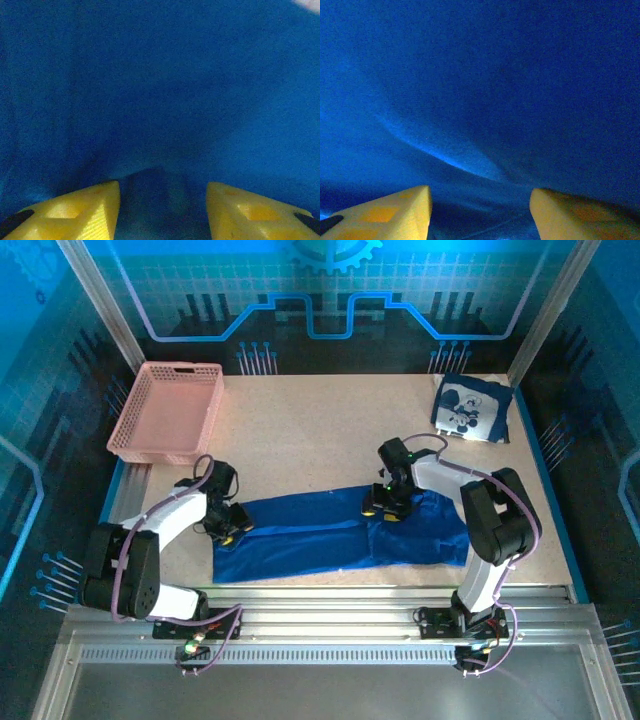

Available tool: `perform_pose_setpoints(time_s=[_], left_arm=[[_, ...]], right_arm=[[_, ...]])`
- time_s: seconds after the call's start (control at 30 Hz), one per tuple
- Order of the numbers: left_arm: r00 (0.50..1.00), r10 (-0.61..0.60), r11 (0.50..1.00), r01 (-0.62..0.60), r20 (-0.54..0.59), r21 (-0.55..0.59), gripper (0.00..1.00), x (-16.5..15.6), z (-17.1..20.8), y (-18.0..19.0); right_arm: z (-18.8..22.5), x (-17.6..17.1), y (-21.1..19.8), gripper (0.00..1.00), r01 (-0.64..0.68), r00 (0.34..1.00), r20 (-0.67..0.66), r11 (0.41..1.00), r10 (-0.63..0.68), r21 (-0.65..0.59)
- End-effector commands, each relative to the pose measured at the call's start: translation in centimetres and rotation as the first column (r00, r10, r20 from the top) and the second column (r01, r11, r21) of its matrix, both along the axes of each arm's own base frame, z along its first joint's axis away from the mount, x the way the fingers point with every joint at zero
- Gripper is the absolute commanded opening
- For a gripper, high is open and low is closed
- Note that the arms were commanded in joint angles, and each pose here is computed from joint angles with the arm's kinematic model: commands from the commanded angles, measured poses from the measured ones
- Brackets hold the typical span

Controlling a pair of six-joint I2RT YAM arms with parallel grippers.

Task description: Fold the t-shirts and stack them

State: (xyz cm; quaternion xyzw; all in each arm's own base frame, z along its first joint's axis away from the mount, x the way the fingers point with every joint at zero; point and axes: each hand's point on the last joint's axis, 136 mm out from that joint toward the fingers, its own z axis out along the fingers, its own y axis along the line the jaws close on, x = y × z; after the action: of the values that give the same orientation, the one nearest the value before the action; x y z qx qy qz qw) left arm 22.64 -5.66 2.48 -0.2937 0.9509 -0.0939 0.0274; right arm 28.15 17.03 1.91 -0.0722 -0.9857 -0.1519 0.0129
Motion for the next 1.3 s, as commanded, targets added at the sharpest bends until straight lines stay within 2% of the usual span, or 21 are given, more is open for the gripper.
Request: perform_pose_setpoints(time_s=[0.0, 0.1, 0.2, 0.27, 0.33, 0.43, 0.5, 0.6, 0.7, 0.8, 0.9, 1.1, 1.27], left_arm=[[0.999, 0.043, 0.998, -0.044, 0.016, 0.049, 0.50, -0.8, 1.0, 1.5], [0.999, 0.034, 0.999, -0.035, 0.023, 0.030, 0.50, -0.6, 1.0, 1.3], [0.999, 0.037, 0.998, -0.037, -0.002, 0.055, 0.50, -1.3, 0.7, 1.7], [0.998, 0.048, 0.997, -0.051, 0.043, 0.064, 0.50, -0.7, 1.5, 1.9], [0.989, 0.047, 0.998, -0.052, 0.143, 0.030, 0.50, 1.2, 3.2, 1.3], [0.971, -0.017, 1.000, 0.015, 0.240, 0.012, 0.51, 4.1, 5.7, -0.7], [0.964, -0.075, 0.997, 0.079, 0.257, -0.005, 0.51, 5.5, 6.3, -2.6], [0.963, -0.098, 0.992, 0.114, 0.250, -0.049, 0.50, 6.2, 5.9, -4.7], [0.983, -0.077, 0.996, 0.085, 0.165, -0.039, 0.46, 4.4, 3.7, -4.5], [0.998, -0.033, 0.999, 0.032, 0.052, 0.033, 0.44, 1.3, 1.2, -2.3], [1.000, 0.027, 0.994, -0.026, -0.007, 0.105, 0.45, -0.8, -0.1, 0.0], [0.995, 0.098, 0.967, -0.088, -0.033, 0.241, 0.46, -2.7, -0.4, 4.0], [0.986, 0.161, 0.944, -0.141, -0.042, 0.298, 0.46, -3.8, -0.8, 6.1]], right_arm=[[-2.2, -0.8, -3.3, 0.59, 0.029, 0.998, -0.057, 0.991, -0.037, -0.134], [-0.8, -0.6, -3.4, 0.59, 0.035, 0.999, -0.023, 0.991, -0.038, -0.126], [1.7, -0.1, -2.2, 0.59, 0.023, 0.999, 0.036, 0.999, -0.022, -0.049], [4.2, 0.9, 0.2, 0.60, -0.037, 0.993, 0.117, 0.997, 0.030, 0.060], [6.1, 1.3, 2.8, 0.60, -0.112, 0.984, 0.151, 0.985, 0.092, 0.129], [7.1, 1.7, 5.7, 0.57, -0.178, 0.978, 0.134, 0.970, 0.157, 0.168], [6.9, 1.9, 6.8, 0.56, -0.202, 0.975, 0.133, 0.965, 0.180, 0.170], [4.9, 1.0, 7.3, 0.51, -0.205, 0.979, 0.051, 0.965, 0.199, 0.165], [1.9, -0.7, 6.2, 0.46, -0.192, 0.980, -0.040, 0.975, 0.197, 0.112], [0.2, -2.4, 4.6, 0.45, -0.180, 0.980, -0.076, 0.981, 0.186, 0.069], [-1.2, -3.7, 3.1, 0.44, -0.173, 0.977, -0.119, 0.985, 0.174, 0.023], [-2.6, -5.2, 0.5, 0.42, -0.160, 0.974, -0.175, 0.984, 0.145, -0.078], [-2.9, -5.6, -0.6, 0.41, -0.154, 0.975, -0.179, 0.979, 0.130, -0.132]])
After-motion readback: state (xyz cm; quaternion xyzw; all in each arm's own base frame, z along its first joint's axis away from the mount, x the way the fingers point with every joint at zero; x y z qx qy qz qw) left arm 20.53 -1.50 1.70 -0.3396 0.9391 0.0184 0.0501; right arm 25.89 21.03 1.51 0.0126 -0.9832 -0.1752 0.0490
